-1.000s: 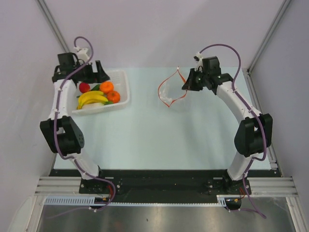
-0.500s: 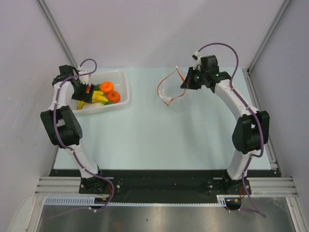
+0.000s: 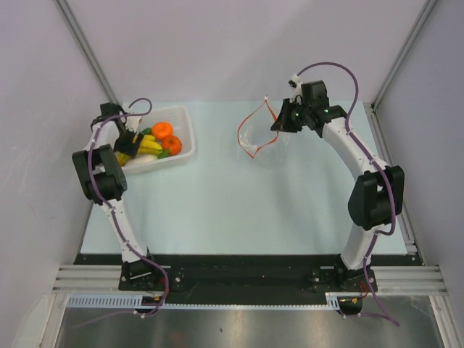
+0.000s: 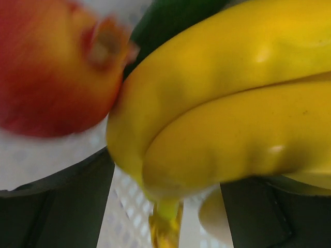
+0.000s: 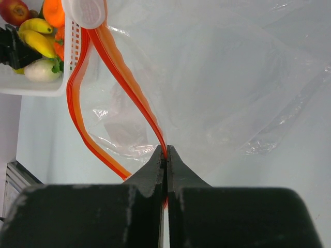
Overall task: Place the food in the zip-top bag and seal the zipper
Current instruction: Pick up the fake fruit from the bin.
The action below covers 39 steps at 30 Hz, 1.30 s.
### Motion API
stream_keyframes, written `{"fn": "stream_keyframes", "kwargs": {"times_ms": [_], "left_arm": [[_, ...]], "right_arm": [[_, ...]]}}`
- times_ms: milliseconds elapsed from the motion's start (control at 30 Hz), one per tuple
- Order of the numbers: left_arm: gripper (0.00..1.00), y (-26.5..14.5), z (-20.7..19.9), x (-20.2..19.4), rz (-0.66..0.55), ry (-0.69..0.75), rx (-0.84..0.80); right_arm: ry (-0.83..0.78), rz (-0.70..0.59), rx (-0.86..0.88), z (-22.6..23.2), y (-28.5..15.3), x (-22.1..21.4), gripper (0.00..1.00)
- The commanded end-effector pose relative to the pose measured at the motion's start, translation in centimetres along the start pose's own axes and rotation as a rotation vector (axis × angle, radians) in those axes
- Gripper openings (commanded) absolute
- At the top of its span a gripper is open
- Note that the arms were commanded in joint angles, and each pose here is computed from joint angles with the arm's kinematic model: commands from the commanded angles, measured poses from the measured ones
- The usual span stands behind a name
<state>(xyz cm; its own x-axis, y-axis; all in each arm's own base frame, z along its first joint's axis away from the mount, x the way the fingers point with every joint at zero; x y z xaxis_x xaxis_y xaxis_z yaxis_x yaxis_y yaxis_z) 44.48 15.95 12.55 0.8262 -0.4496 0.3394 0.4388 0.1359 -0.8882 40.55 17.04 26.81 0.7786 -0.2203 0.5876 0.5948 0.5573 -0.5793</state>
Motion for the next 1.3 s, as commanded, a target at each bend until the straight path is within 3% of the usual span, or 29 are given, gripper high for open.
{"fn": "stream_keyframes", "kwargs": {"times_ms": [0, 33, 167, 500, 767, 1000, 1200, 1267], "left_arm": [[0.78, 0.5, -0.2, 0.1, 0.002, 0.004, -0.041], [0.74, 0.5, -0.4, 0.2, -0.004, 0.001, -0.051], [0.42, -0.5, -0.5, 0.9, -0.057, -0.023, -0.068], [0.01, -9.4, 0.5, 4.6, -0.261, -0.084, 0.002], [0.0, -17.2, -4.2, 8.5, -0.453, 0.044, 0.099], [0.0, -27.5, -13.6, 13.5, -0.78, 0.399, 0.333], [0.0, -32.2, -19.0, 15.5, -0.982, 0.602, 0.588], [0.0, -33.0, -19.8, 15.8, -1.0, 0.7, 0.687]], "right_arm": [[-0.025, -0.029, 0.015, 0.7, -0.2, 1.0, 0.0], [-0.027, -0.03, 0.016, 0.8, -0.3, 1.1, 0.0], [-0.03, -0.036, 0.017, 0.8, -0.4, 1.2, 0.0], [-0.012, -0.052, 0.027, 1.1, -0.6, 1.6, 0.0], [0.056, -0.024, 0.092, 1.6, -0.3, 1.5, 0.0], [0.14, 0.026, 0.231, 4.2, -1.2, 1.7, 0.0], [0.206, 0.091, 0.283, 4.9, -1.4, 1.1, 0.0], [0.21, 0.1, 0.294, 5.1, -1.5, 0.9, 0.0]]}}
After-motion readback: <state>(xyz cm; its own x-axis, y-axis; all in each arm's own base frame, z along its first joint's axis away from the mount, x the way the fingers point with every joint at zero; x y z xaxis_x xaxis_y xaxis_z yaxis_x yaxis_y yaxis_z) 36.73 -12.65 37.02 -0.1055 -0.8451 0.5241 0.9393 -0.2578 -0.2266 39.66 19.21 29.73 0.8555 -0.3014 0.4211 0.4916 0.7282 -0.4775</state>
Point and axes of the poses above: each gripper's point midway between its finger pads, its own y axis out along the fingers, its own z axis along the line the jaws close on, x = y × z, the point moved 8 cm from there along -y, back along the fingers, and after that the axes turned 7 degrees about y, right-handed, at the moved point
